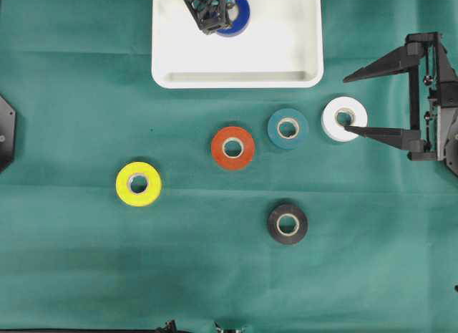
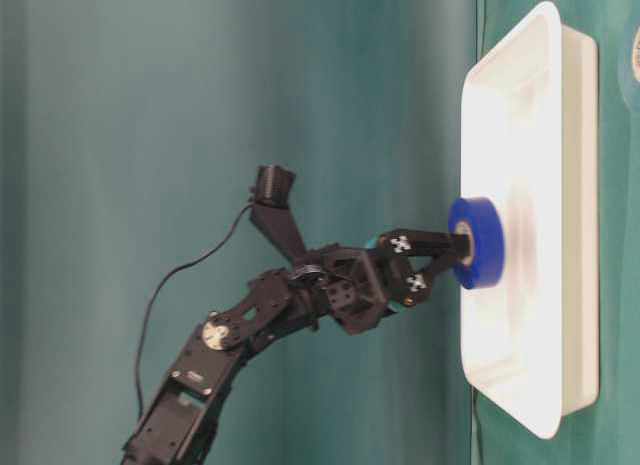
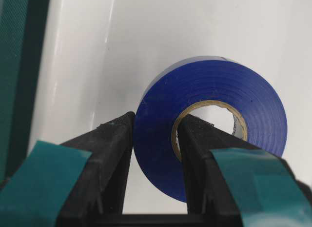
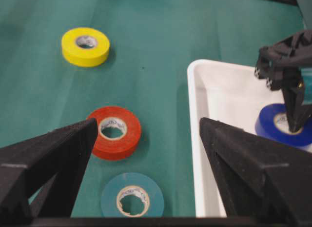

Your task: Pick up the tape from a random location and place it into the white case.

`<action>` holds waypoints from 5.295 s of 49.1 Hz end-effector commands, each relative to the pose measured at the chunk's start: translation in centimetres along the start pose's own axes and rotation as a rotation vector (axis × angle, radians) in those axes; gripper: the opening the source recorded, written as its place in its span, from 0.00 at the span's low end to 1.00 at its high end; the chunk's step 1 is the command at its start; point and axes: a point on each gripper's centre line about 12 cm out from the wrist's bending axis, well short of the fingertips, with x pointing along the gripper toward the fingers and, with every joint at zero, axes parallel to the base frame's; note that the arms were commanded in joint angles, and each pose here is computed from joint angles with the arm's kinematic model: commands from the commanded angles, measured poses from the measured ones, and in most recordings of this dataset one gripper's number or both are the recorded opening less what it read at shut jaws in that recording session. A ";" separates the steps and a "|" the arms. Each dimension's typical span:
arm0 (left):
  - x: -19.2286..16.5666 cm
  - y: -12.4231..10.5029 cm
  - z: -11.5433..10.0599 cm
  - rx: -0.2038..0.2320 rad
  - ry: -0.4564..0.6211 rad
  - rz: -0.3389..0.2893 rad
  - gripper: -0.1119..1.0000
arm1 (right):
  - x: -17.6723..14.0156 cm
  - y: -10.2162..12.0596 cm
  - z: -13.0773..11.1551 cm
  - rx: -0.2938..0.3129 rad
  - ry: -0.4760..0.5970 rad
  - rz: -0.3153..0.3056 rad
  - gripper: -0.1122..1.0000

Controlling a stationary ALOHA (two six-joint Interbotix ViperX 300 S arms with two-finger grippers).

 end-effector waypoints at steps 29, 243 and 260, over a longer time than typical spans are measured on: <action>-1.1 0.1 0.9 -0.002 -0.044 0.008 0.53 | 0.1 0.0 1.2 -0.002 -0.035 0.000 0.93; -26.2 -13.4 -11.1 0.093 -0.307 -0.189 0.98 | -0.1 -0.1 2.1 -0.004 0.000 -0.004 0.93; -26.2 -13.4 -11.1 0.095 -0.307 -0.188 0.98 | -0.1 -0.1 2.2 0.000 -0.002 -0.002 0.93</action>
